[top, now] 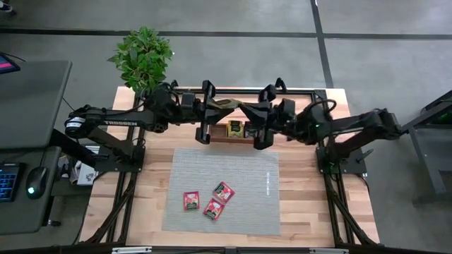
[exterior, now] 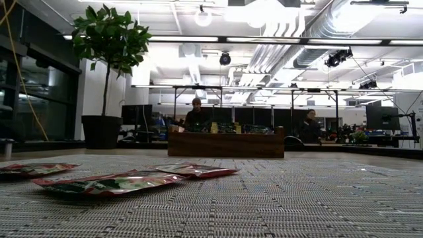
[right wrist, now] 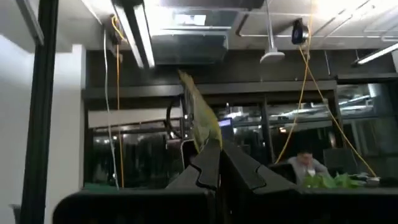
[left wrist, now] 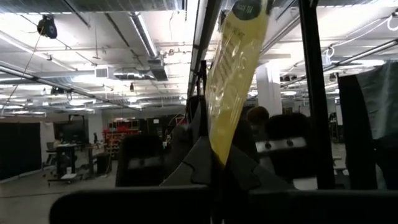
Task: Pick & Place Tea
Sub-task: Put the yellow tea bag into the middle section of the wooden organizer
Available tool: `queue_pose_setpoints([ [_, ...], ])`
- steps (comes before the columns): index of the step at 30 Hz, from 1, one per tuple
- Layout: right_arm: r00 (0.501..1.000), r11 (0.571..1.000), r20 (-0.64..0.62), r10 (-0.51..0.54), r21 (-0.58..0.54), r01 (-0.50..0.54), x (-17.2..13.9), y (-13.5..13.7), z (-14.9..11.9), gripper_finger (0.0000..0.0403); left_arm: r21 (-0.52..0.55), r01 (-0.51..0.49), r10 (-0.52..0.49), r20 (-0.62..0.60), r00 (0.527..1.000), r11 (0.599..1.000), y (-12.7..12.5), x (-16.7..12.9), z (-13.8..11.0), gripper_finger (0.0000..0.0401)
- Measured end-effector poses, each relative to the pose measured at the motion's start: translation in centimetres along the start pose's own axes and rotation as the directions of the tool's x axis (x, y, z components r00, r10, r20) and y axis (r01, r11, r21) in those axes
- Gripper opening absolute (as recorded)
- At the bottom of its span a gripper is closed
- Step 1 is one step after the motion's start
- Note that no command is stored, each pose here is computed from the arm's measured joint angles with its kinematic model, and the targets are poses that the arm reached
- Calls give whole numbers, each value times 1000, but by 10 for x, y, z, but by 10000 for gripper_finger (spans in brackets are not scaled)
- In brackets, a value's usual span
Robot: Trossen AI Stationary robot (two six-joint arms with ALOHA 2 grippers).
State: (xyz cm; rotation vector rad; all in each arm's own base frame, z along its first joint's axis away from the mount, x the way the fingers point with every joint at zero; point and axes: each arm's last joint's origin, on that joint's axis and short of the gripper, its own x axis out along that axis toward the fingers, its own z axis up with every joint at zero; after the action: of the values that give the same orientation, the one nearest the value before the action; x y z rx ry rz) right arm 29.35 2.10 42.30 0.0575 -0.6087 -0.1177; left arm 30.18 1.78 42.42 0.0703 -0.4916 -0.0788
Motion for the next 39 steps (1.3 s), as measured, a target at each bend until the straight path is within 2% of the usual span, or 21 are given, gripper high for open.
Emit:
queue_pose_setpoints([
  [4,998,999,-38,45,-4,-46,-10,-1,26,29,0,-19,19,-18,1000,1000,1,0,-2,0],
  [8,984,994,-136,112,2,-112,-19,1,33,67,-3,-25,25,-40,999,1000,4,-1,-4,0],
  [11,966,991,-224,130,38,-125,-27,-1,35,97,-28,-25,21,-121,992,999,4,-2,-12,0],
  [15,921,985,-350,171,78,-153,-29,-5,52,135,-49,-12,1,-229,973,999,3,-4,-23,0],
  [20,824,986,-546,154,32,-163,-18,-8,75,165,-68,-10,-13,-334,943,998,4,-7,-33,0],
  [23,761,989,-638,122,10,-149,-7,-12,96,172,-78,1,-30,-377,926,997,11,-10,-37,0],
  [27,673,991,-737,64,-35,-132,16,-16,105,171,-87,0,-37,-421,907,996,21,-14,-41,0],
  [34,455,990,-890,-1,-65,-125,52,-27,84,171,-79,42,-74,-454,888,996,35,-20,-44,0],
  [39,361,990,-932,-19,-67,-121,64,-35,38,172,-52,64,-81,-514,854,997,38,-24,-50,0],
])
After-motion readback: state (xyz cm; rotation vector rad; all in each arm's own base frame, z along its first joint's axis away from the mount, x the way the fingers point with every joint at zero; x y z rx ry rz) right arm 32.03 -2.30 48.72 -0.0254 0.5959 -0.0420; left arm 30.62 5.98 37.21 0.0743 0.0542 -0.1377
